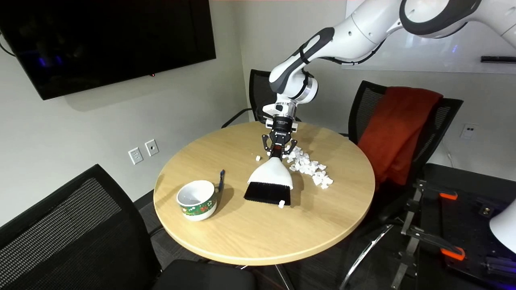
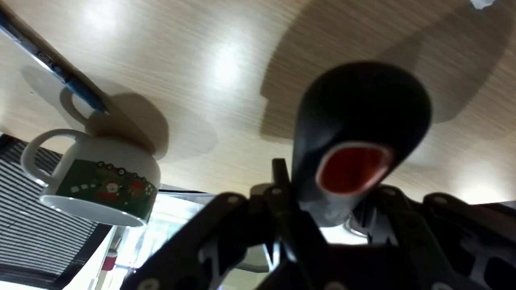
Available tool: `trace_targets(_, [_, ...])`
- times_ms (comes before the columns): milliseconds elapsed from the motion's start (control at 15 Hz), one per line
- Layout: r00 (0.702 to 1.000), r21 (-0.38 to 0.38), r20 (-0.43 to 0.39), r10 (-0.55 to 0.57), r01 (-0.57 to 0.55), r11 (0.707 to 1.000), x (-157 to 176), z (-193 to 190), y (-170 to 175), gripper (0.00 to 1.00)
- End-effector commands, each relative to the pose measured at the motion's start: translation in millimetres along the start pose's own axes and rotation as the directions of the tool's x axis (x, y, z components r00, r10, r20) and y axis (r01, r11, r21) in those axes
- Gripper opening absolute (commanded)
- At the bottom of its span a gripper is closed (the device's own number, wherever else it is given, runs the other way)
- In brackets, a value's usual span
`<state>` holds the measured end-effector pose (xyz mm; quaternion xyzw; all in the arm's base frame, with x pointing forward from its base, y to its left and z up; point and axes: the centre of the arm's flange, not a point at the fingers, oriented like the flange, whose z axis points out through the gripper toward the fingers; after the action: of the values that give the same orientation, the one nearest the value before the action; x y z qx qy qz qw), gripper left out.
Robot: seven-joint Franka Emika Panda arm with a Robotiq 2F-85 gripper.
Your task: Use the brush and sweep the white objects on the table
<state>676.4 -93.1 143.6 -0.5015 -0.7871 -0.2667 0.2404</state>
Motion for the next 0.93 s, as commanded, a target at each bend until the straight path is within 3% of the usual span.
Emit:
trace_targets(0, [0.996,-0.155,-0.027,0.086,-0.089,0.984,1.7,-15.9,2.6,0.14])
trace_targets(133, [0.988,-0.233,-0.060,0.141,-0.151,0.961,1.3,-27.3,-0.6,0.14])
trace_targets(333, [0.964,-0.338,-0.101,0.247,-0.267,0.902,-2.9,-46.1,-11.7,0.14])
trace_targets(533, [0.926,-0.434,-0.145,0.348,-0.376,0.819,-7.6,-67.3,-25.9,0.14])
trace_targets(733, [0.881,-0.529,-0.167,0.443,-0.459,0.714,-8.9,-83.3,-42.5,0.14])
trace_targets(800, [0.909,-0.483,-0.166,0.382,-0.413,0.772,-36.1,-71.9,-27.5,0.14])
trace_targets(867, [0.905,-0.491,-0.163,0.393,-0.420,0.763,-37.6,-75.7,-31.7,0.39])
